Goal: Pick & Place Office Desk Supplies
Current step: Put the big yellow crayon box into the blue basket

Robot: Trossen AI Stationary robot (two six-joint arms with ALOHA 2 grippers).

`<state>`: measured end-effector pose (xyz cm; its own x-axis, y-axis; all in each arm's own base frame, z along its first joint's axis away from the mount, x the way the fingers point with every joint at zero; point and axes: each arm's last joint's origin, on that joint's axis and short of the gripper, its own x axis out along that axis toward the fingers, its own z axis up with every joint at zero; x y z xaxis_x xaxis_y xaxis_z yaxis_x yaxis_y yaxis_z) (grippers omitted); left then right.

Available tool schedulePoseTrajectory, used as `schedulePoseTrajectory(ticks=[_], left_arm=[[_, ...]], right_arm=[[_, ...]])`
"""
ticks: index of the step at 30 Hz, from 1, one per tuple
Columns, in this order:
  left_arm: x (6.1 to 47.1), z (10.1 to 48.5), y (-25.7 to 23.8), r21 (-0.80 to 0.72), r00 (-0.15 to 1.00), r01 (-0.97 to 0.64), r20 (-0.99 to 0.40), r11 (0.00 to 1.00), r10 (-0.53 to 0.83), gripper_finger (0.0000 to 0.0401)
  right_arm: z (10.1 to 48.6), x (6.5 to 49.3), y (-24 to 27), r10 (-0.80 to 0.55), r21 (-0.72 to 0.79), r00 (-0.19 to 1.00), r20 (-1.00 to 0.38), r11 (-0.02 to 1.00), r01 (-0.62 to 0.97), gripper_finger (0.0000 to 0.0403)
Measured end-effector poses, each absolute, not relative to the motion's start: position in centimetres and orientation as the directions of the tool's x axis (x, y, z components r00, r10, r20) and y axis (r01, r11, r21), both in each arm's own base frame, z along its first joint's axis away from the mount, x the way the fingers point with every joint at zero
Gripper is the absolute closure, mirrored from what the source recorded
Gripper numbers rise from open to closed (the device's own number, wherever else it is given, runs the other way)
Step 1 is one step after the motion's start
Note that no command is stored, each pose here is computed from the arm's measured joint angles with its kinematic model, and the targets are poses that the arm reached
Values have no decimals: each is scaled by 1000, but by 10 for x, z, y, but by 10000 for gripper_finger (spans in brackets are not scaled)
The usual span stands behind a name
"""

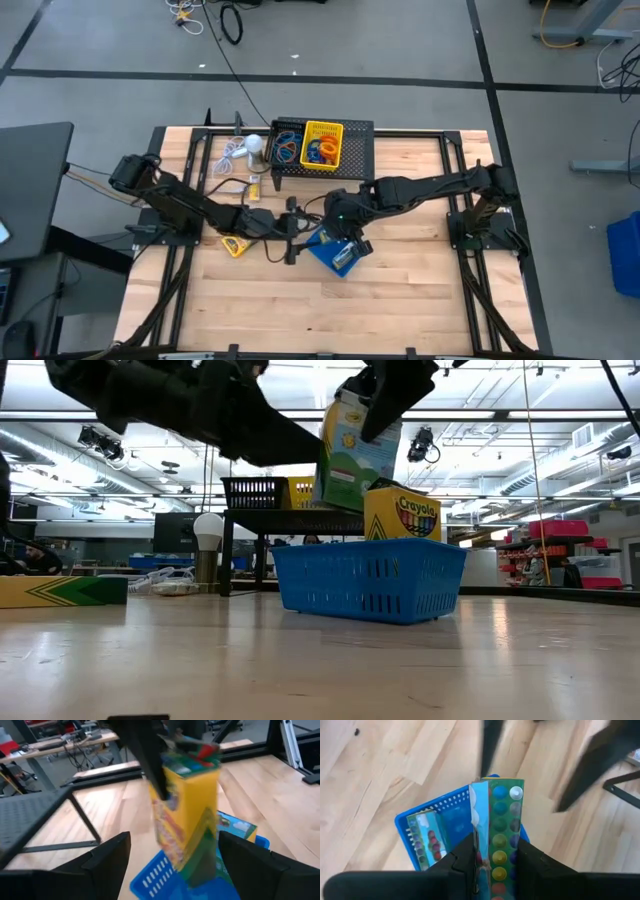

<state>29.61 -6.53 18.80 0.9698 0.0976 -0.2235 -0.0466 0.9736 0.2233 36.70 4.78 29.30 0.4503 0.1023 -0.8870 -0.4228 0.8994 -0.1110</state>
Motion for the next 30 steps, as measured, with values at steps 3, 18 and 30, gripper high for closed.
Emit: schedulePoseTrajectory(ticks=[3,18,30], left_arm=[[285,196,-65,243,976,-55,-194,968,104,99],[234,208,-54,231,971,-194,-92,954,220,101],[236,208,-51,234,969,-207,-80,950,232,101]], right_arm=[[293,366,51,112,-115,444,-889,884,-453,312],[249,356,72,120,-153,380,-917,775,-613,312],[228,357,78,211,-79,299,-930,682,-727,312]])
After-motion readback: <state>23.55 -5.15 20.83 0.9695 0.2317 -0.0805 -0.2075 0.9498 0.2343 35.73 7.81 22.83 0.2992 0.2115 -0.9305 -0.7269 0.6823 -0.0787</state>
